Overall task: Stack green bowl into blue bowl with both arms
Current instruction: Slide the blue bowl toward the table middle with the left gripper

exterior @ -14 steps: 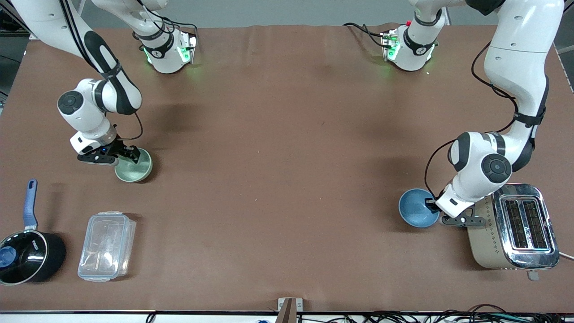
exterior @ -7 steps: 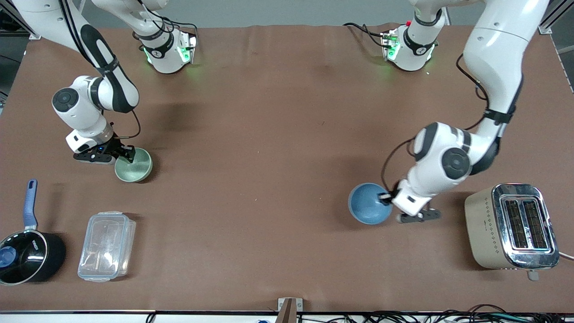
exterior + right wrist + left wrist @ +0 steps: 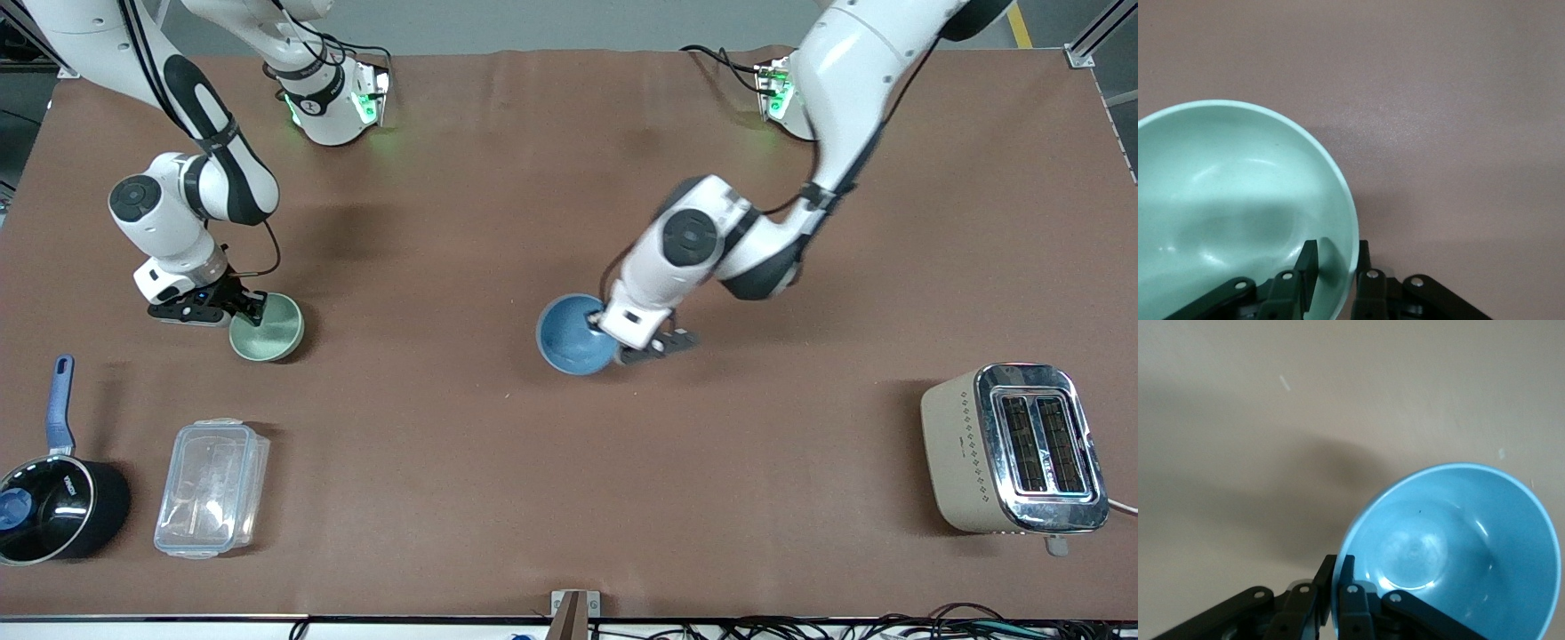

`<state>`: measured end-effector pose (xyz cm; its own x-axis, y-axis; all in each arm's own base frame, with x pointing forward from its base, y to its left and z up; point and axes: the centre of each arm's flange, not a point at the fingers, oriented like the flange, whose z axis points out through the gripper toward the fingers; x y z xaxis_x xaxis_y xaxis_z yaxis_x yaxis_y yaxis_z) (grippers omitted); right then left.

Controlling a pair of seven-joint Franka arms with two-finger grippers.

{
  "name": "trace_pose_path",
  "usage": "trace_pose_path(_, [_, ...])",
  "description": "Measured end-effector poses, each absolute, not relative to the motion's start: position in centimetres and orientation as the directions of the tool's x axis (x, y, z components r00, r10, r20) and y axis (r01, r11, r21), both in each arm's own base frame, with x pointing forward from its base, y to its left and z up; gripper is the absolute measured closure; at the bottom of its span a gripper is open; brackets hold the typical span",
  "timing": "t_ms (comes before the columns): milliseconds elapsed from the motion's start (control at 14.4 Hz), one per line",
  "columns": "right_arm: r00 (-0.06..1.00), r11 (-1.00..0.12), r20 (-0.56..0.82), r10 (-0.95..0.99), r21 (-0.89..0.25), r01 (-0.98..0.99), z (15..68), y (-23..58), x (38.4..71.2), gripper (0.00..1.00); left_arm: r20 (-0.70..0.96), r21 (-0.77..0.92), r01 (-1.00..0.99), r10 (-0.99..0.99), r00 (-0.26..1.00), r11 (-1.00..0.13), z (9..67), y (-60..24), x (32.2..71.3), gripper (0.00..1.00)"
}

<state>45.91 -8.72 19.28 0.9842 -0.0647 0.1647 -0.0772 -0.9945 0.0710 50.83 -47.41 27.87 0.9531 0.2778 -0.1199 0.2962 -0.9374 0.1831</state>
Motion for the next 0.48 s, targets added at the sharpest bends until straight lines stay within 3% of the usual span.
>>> trace_pose_path(69, [0.983, -0.995, 0.172, -0.062, 0.071, -0.076, 19.6, -8.6, 46.1, 0.87, -0.133, 0.177, 0.299, 0.279, 0.951, -0.938, 27.1, -49.0, 49.7, 0.94])
trace_pose_path(277, [0.989, -0.995, 0.131, -0.062, 0.064, -0.071, 20.9, -8.4, 46.5, 0.89, -0.163, 0.164, 0.290, 0.264, 0.951, -0.943, 24.5, -50.9, 48.0, 0.94])
trace_pose_path(485, [0.999, -0.997, -0.010, -0.050, 0.051, -0.050, 25.7, -7.3, 48.3, 0.90, -0.176, 0.172, 0.294, 0.264, 0.948, -0.940, 22.5, -51.3, 47.7, 0.94])
